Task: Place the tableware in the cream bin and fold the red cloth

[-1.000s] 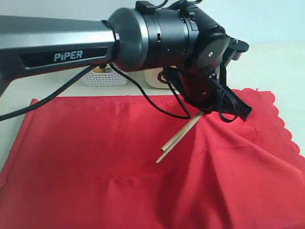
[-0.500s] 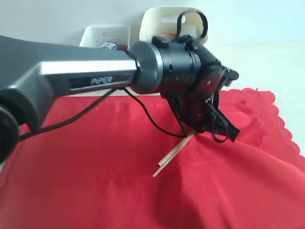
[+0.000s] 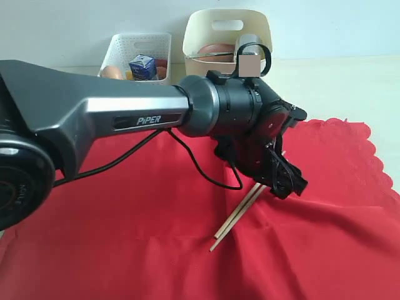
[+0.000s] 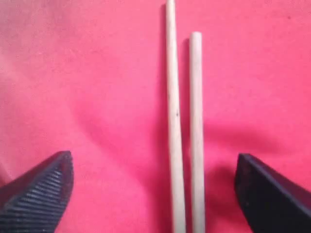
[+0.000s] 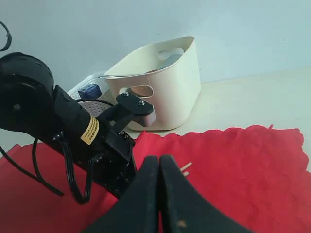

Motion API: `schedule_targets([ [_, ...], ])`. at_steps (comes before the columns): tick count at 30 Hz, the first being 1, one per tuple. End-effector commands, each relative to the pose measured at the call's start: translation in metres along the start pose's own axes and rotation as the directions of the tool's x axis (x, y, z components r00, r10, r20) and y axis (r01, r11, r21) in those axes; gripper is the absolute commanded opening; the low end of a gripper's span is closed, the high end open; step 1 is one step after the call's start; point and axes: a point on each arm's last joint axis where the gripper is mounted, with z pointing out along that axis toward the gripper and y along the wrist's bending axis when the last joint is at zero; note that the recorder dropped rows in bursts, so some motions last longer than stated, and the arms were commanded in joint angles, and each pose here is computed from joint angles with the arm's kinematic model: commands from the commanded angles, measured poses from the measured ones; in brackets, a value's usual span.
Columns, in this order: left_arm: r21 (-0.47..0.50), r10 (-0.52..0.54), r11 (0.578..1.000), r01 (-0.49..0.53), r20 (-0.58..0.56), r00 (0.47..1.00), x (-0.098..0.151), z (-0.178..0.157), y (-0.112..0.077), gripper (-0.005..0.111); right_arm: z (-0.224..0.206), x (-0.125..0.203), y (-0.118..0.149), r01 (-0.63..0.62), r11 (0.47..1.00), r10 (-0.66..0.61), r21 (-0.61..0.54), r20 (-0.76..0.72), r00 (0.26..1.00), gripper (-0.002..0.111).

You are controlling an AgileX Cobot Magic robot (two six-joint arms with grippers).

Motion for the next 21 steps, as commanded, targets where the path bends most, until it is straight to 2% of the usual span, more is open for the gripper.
schedule_targets([
  [1,0.011,0.011,1.0,-0.011,0.032,0.999,-0.006,-0.027,0.0,0.08,0.0,0.001,0.0,0.009,1.0,-0.009,0.0,0.008,1.0,0.0],
  [6,0.006,0.012,1.0,-0.012,0.011,1.0,-0.004,-0.023,0.0,0.047,0.0,0.001,0.0,0.009,1.0,-0.009,0.0,0.008,1.0,0.0],
  [13,0.002,0.011,1.0,-0.011,-0.045,0.999,0.006,0.006,-0.002,0.004,0.0,0.001,0.0,0.009,1.0,-0.009,0.0,0.008,1.0,0.0],
  [14,0.0,0.013,1.0,-0.013,-0.054,0.998,0.008,0.01,-0.003,0.0,0.0,0.001,0.0,0.009,1.0,-0.009,0.0,0.008,1.0,0.0],
  [21,-0.013,0.017,1.0,-0.019,-0.098,0.995,0.015,0.024,-0.002,0.0,0.0,0.001,0.0,0.009,1.0,-0.009,0.0,0.008,1.0,0.0],
])
